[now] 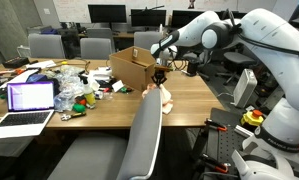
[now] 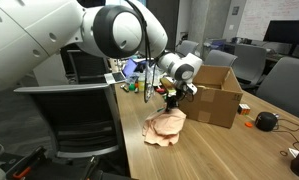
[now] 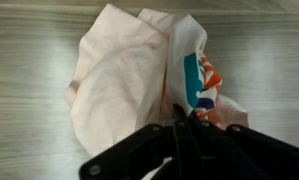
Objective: Pick up the cloth from the table and put it on the chair's headrest
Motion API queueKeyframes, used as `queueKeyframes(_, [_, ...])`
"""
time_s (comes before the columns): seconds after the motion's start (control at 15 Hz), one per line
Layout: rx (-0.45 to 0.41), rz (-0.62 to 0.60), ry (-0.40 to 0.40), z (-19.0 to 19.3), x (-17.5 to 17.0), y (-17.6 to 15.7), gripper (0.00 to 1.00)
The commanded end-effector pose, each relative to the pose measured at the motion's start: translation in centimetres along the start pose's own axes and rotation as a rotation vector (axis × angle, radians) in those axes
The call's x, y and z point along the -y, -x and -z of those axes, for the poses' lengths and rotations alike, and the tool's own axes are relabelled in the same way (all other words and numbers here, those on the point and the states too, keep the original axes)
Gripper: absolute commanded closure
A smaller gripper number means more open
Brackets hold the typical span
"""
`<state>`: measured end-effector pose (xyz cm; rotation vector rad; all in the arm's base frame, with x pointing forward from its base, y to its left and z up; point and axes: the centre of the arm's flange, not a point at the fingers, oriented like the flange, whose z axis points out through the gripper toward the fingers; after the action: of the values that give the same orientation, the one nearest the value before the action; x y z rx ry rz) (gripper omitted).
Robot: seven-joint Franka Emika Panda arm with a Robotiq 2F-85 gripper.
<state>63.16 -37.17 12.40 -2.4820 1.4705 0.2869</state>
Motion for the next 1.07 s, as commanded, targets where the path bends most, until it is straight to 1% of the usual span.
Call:
queueKeyframes(0.0, [-0.085, -0.027, -0.039, 4.1, -3.3, 6.4, 0.99])
queueKeyframes(0.27, [-0.177, -0.041, -0.059, 7.4, -4.4, 8.3, 0.99])
queueKeyframes(0.53, [-0.253, -0.049, -0.063, 10.4, -5.7, 11.0, 0.99])
queueKeyframes(1.0, [-0.349, -0.055, -0.058, 14.2, -8.8, 17.7, 0.99])
